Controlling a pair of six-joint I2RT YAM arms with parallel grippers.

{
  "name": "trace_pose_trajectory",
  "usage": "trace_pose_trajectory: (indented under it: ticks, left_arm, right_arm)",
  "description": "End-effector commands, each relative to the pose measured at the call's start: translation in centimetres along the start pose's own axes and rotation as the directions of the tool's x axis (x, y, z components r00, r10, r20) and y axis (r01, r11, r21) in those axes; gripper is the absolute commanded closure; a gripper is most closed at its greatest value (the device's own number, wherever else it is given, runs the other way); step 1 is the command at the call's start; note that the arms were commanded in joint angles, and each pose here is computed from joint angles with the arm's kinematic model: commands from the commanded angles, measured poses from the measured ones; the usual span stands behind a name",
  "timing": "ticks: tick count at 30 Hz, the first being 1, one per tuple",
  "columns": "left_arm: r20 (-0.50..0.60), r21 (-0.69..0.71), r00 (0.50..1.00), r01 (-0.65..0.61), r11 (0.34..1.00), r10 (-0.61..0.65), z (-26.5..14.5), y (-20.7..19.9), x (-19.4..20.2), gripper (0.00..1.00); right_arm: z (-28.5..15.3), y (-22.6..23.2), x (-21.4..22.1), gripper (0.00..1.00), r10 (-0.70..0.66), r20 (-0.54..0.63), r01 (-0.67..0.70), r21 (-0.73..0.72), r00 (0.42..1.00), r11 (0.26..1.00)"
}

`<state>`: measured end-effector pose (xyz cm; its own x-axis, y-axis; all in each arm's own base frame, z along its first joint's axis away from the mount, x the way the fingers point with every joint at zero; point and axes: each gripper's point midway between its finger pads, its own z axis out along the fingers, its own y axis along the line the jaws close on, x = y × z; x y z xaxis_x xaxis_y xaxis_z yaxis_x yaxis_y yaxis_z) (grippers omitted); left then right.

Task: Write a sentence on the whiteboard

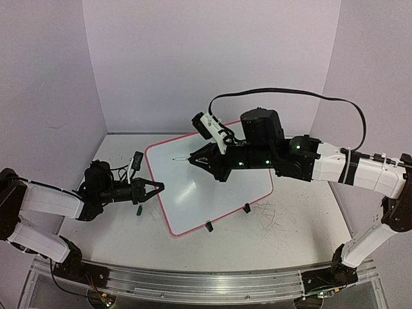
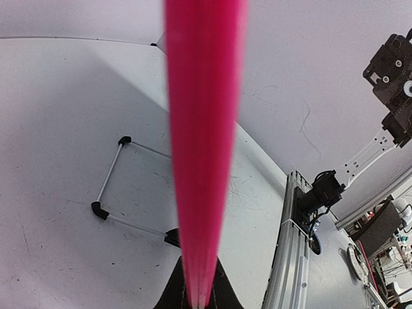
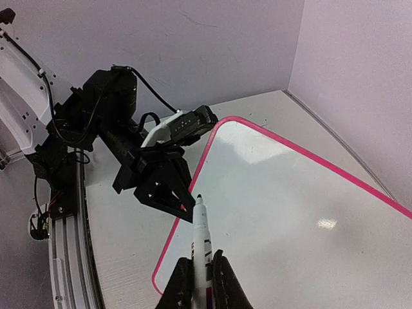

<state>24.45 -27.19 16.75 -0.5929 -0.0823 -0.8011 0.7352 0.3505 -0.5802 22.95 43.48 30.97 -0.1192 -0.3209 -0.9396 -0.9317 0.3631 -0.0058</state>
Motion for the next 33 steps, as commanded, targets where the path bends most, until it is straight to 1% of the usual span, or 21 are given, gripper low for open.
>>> trace_pose_trajectory:
  ticks: [1, 7, 11, 15, 18, 21, 23, 26, 30, 33]
  left_arm:
    - [0.036, 0.05, 0.993, -0.112, 0.992, 0.111, 0.5, -1.3, -2.0, 1.0]
    - [0.025, 0.057, 0.995, -0.094, 0.994, 0.092, 0.8, -1.1, -1.9, 1.0]
    - [0.031, 0.041, 0.996, -0.081, 0.996, 0.08, 0.9, -0.8, -2.1, 1.0]
    - [0.028, 0.031, 0.997, -0.071, 0.997, 0.07, 1.0, -0.5, -1.9, 1.0]
    - [0.029, 0.025, 0.997, -0.067, 0.997, 0.066, 1.0, -0.4, -1.9, 1.0]
    - [0.034, 0.02, 0.997, -0.067, 0.998, 0.066, 0.9, -0.3, -2.0, 1.0]
    - [0.037, 0.015, 0.997, -0.067, 0.998, 0.067, 0.9, -0.3, -2.1, 1.0]
    - [0.037, 0.012, 0.997, -0.065, 0.998, 0.065, 0.9, -0.2, -2.1, 1.0]
    - [0.036, 0.014, 0.997, -0.063, 0.998, 0.063, 0.9, -0.3, -2.1, 1.0]
    - [0.038, 0.012, 0.997, -0.065, 0.998, 0.064, 0.8, -0.4, -2.1, 1.0]
  right_arm:
    - [-0.7, 0.1, -3.6, 1.0, -0.038, 0.09, 0.036, 0.026, 0.995, 0.999]
    - [-0.7, -0.8, -2.5, 1.0, -0.057, 0.05, 0.051, 0.122, 0.997, 0.991]
    - [-1.6, -0.9, -2.8, 1.0, -0.044, 0.063, 0.035, 0.136, 0.997, 0.99]
    - [-1.4, -1.6, -2.6, 1.0, -0.013, 0.063, 0.002, 0.173, 0.998, 0.985]
    - [-1.1, -1.4, -2.9, 1.0, 0.035, 0.094, -0.049, 0.156, 0.995, 0.987]
    - [-1.8, -1.1, -4.1, 1.0, 0.105, 0.181, -0.123, 0.09, 0.978, 0.988]
    - [-2.2, -1.3, -4.3, 1.0, 0.138, 0.206, -0.154, 0.065, 0.969, 0.986]
    - [-2.0, -1.8, -4.2, 1.0, 0.136, 0.207, -0.157, 0.088, 0.969, 0.984]
    - [-1.7, -3.1, -3.1, 1.0, 0.144, 0.193, -0.177, 0.164, 0.971, 0.971]
    - [-1.5, -3.2, -3.0, 1.0, 0.139, 0.191, -0.172, 0.166, 0.972, 0.971]
